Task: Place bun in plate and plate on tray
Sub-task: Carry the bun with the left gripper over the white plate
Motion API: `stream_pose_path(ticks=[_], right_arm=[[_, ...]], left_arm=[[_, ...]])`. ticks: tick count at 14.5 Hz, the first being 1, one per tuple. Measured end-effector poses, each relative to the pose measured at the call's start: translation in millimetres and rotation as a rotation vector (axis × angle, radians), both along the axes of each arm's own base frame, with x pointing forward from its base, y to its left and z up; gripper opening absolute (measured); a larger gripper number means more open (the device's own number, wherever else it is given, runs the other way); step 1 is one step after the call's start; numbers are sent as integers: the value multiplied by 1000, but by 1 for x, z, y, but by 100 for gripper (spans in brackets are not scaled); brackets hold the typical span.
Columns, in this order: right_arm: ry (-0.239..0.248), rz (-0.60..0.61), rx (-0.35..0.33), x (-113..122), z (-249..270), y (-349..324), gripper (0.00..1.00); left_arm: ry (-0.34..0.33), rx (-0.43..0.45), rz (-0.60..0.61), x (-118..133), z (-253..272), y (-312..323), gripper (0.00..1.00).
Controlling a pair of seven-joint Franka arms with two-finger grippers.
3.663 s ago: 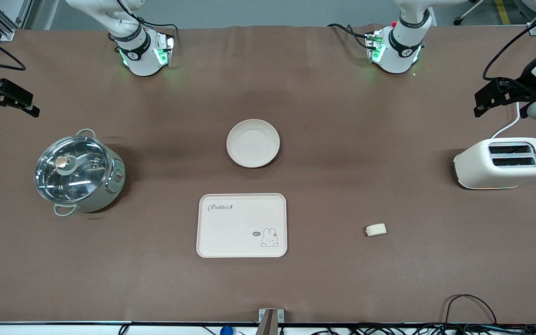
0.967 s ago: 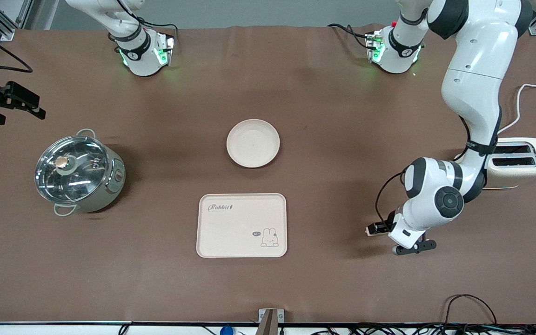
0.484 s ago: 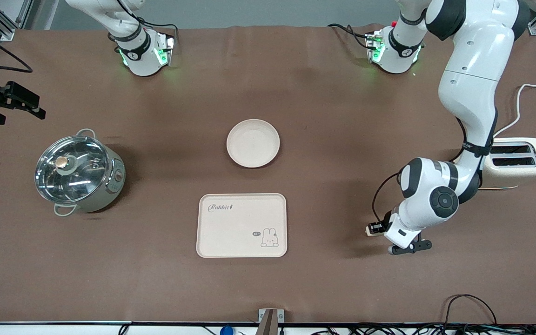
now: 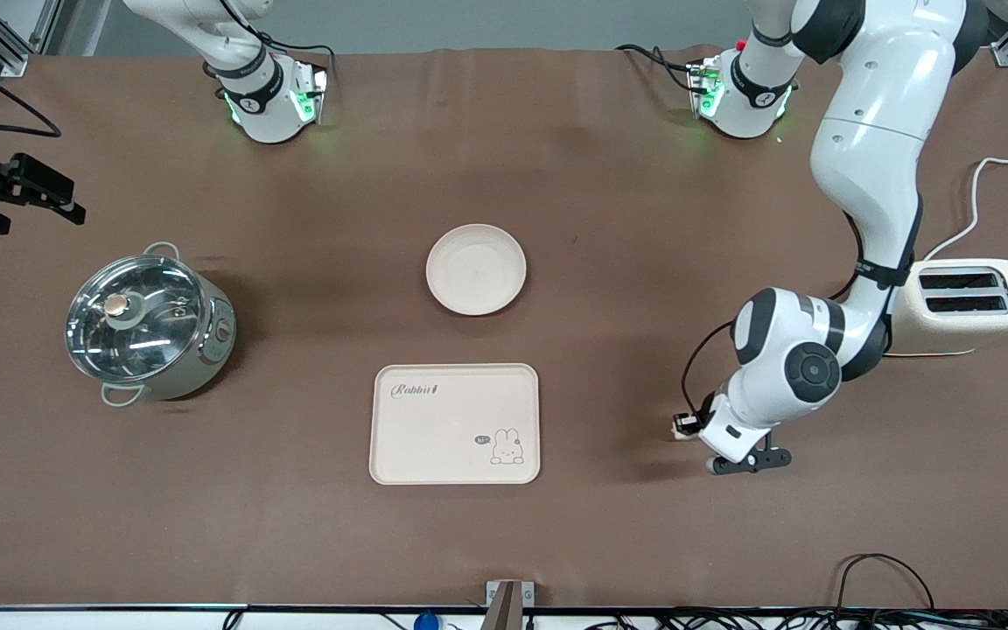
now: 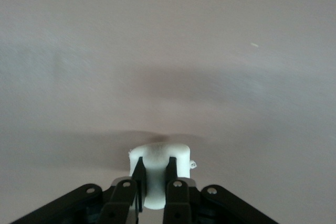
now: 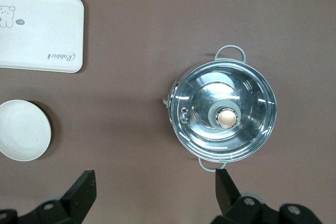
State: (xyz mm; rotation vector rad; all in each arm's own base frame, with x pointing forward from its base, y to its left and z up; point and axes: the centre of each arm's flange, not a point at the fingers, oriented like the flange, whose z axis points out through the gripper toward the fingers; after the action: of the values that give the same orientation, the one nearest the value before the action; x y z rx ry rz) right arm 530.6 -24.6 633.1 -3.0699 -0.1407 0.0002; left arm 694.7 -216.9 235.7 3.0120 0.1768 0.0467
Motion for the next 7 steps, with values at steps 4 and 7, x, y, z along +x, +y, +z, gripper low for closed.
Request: stream_pose_path(ticks=[4,7], right_arm=[[1,0,0,0,-1,0,100],[8,-4,1,0,-4,-2,100]], left_arm=[[42,12,14,-44,41,-100,23],[50,10,23,-89,56,-177,27]])
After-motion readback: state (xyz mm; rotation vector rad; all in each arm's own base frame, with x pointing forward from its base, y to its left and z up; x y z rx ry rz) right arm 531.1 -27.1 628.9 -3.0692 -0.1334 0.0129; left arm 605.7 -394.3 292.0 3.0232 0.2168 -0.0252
